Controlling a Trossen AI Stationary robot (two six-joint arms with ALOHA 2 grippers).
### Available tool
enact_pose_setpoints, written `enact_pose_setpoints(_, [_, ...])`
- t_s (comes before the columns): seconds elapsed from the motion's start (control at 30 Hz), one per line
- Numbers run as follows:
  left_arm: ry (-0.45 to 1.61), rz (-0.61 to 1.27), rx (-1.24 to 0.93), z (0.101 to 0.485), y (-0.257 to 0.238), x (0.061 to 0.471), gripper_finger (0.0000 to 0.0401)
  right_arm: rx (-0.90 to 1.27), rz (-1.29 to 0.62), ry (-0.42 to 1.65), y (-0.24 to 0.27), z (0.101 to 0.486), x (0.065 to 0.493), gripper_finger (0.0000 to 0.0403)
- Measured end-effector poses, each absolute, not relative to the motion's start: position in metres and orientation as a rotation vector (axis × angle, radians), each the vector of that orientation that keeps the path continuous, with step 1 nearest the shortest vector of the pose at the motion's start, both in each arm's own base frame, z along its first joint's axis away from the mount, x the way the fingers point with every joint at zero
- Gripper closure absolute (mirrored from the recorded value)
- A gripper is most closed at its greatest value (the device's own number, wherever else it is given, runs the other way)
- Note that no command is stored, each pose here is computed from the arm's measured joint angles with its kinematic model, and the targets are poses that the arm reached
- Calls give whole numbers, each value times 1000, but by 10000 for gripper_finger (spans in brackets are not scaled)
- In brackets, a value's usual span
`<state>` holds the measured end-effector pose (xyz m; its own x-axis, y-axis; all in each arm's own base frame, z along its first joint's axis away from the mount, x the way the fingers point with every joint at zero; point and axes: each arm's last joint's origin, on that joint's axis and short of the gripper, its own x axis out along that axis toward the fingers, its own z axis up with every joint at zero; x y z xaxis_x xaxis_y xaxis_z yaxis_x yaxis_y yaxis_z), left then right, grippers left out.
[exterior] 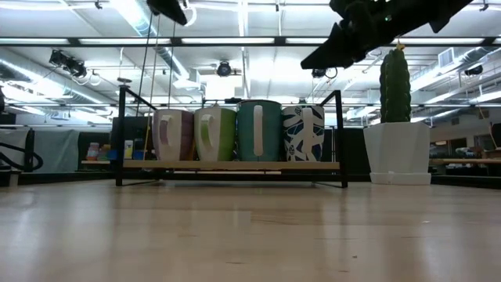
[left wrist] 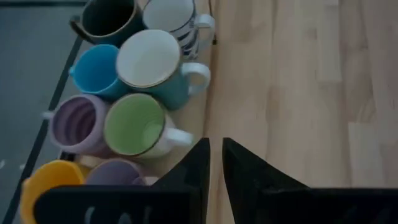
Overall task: Place coffee mugs
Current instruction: Return to Home Position
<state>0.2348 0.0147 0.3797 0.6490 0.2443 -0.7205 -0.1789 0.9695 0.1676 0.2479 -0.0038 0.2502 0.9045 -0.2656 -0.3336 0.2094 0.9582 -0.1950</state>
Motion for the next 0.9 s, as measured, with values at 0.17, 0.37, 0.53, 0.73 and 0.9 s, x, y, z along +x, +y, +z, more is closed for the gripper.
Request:
enact_pose_setpoints(0.17, [769,184,67,347,6,220,353,-124,-227,371,-8,252,244,372])
enact_pose_setpoints(0.37, [631,167,10,317,0,189,353,-114,-236,308,-12,251,234,390])
enact_pose_setpoints(0.53, [486,143,-22,295,-2,164,353,-82,-206,166,-18,251,217,392])
enact_pose_setpoints(0.73, [328,134,-9,273,-1,144,353,12,-207,99,-20,239,197,392])
enact_pose_setpoints(0.9, [265,158,8,262,0,128,353,77,-251,67,-26,230,178,392])
